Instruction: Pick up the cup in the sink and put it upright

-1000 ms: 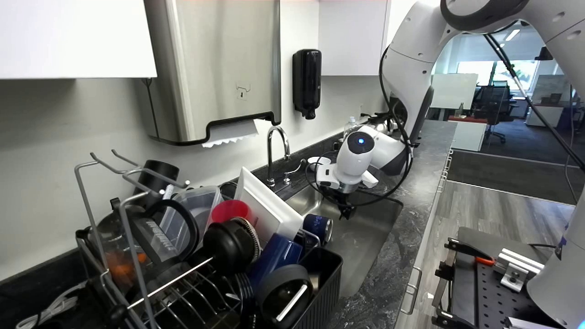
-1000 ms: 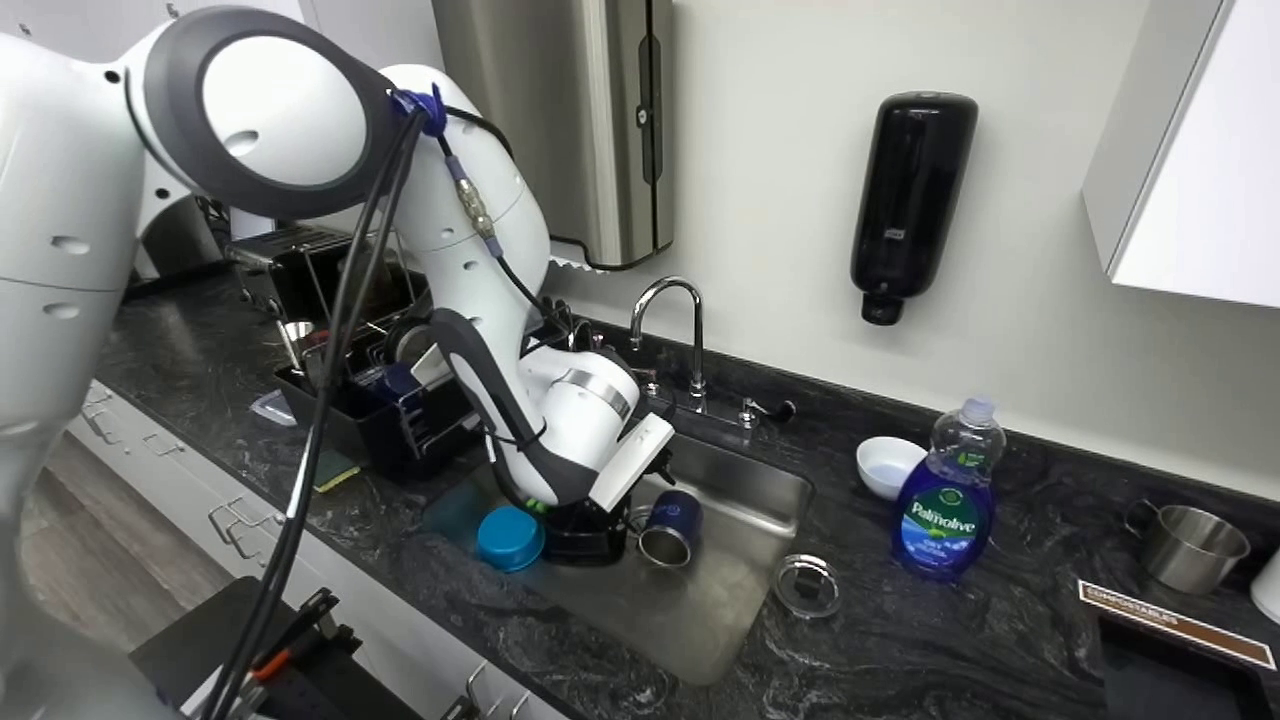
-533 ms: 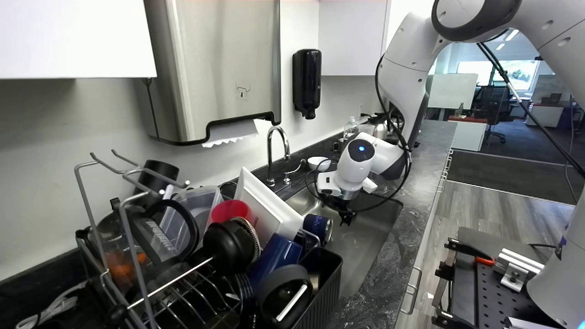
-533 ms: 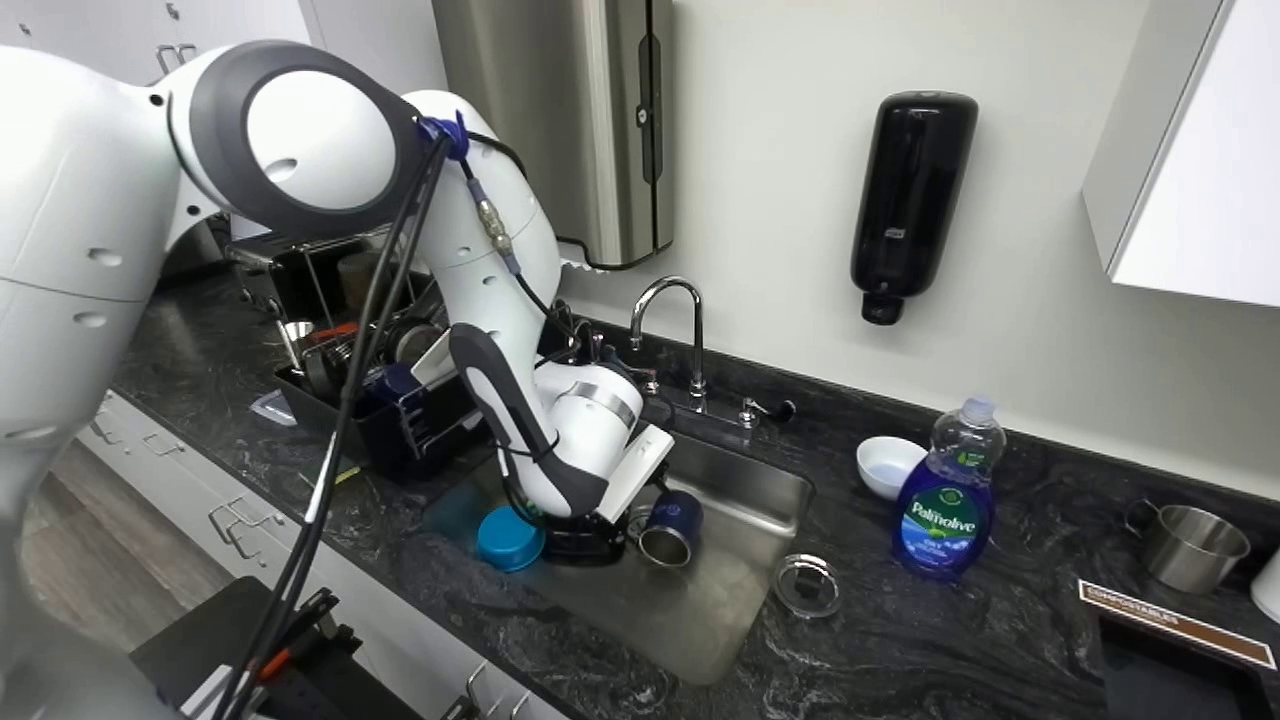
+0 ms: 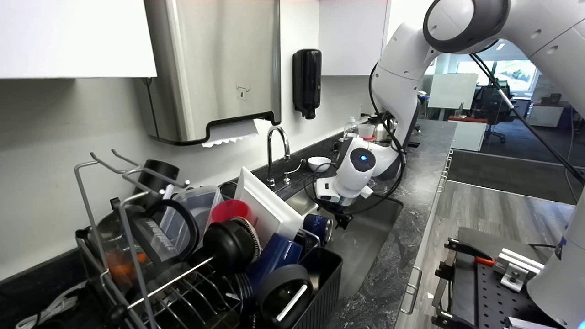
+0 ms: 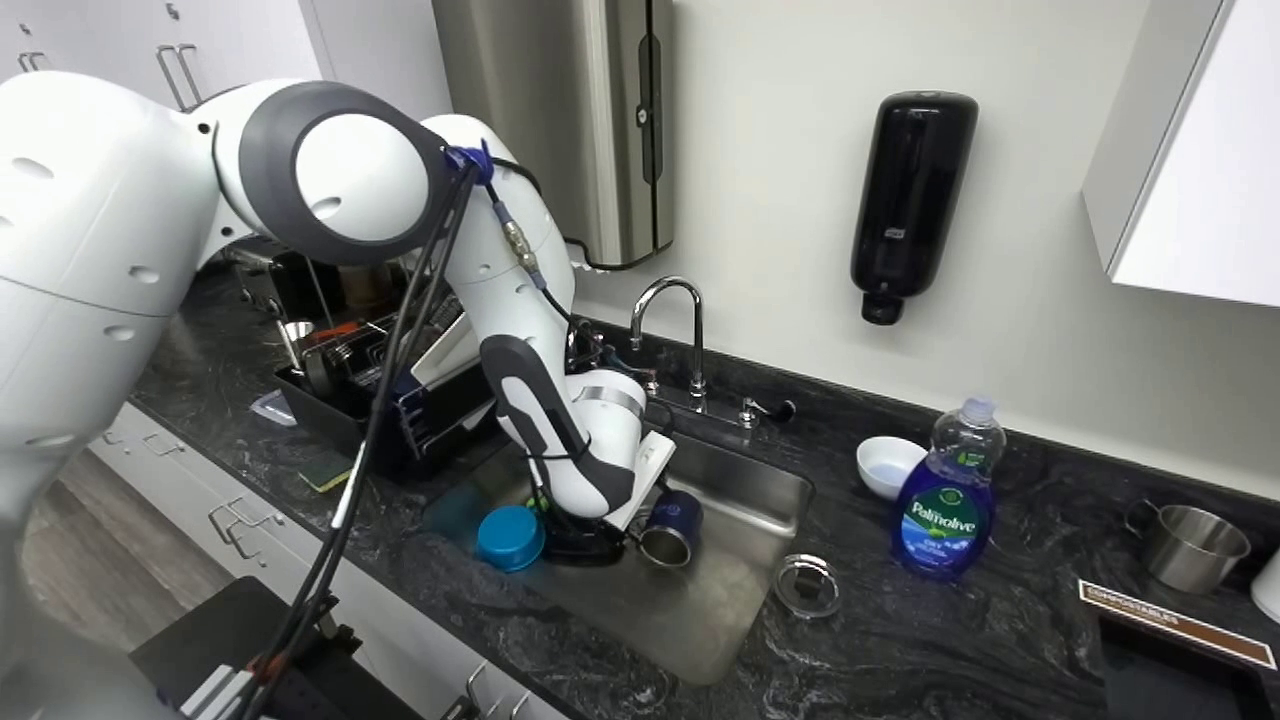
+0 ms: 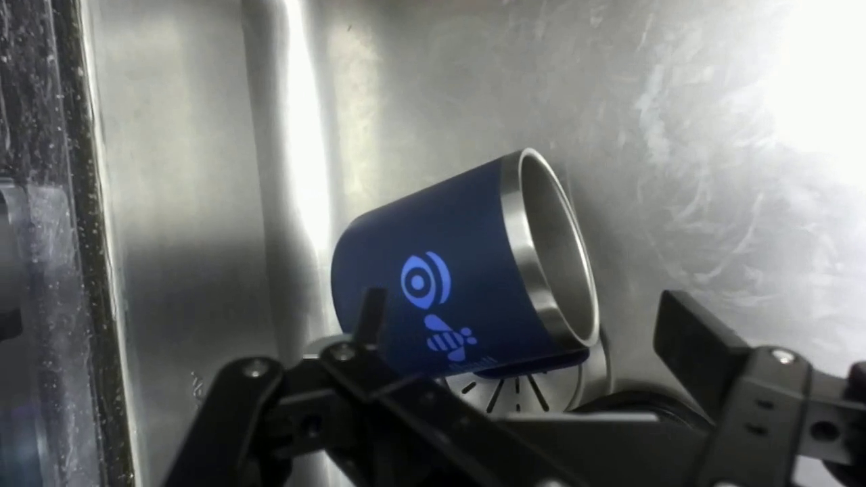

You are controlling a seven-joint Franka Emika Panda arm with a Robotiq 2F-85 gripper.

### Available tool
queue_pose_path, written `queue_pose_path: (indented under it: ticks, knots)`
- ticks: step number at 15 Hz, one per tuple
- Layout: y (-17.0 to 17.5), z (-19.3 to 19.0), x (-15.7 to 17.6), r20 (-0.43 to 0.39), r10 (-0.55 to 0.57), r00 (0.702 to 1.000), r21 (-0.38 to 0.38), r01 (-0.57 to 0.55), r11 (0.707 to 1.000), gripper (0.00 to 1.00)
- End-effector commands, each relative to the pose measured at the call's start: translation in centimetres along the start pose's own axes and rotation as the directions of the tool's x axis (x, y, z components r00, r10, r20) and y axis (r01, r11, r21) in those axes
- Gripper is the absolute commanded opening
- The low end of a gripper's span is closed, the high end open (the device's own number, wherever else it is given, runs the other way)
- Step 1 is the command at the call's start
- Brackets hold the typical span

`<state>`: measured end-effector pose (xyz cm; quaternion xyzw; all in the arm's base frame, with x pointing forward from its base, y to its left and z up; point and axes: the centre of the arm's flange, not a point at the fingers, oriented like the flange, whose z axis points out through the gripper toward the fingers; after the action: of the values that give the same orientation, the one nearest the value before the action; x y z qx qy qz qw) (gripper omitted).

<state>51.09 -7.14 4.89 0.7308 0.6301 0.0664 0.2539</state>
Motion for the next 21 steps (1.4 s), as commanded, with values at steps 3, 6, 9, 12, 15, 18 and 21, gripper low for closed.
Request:
queue_pose_path:
  ticks: [3, 6, 9, 12, 15, 18, 21]
  knots:
    - [-1.2, 2.3, -1.0, -0.008, -0.022, 1.000, -0.046, 0.022, 0.999, 1.00]
    - [-1.7, 2.9, -1.5, -0.001, -0.032, 0.999, -0.056, 0.032, 0.998, 1.00]
    - [-1.7, 3.1, -1.6, -0.005, -0.035, 0.999, -0.069, 0.034, 0.997, 1.00]
    - [-1.5, 3.0, -1.4, -0.019, -0.033, 0.999, -0.081, 0.032, 0.996, 1.00]
    - [-1.3, 2.9, -0.9, -0.034, -0.033, 0.999, -0.095, 0.030, 0.995, 0.74]
    - [-1.3, 2.7, -0.5, -0.047, -0.034, 0.998, -0.106, 0.028, 0.994, 0.52]
    - [-1.3, 2.5, -0.1, -0.059, -0.034, 0.998, -0.114, 0.028, 0.993, 0.32]
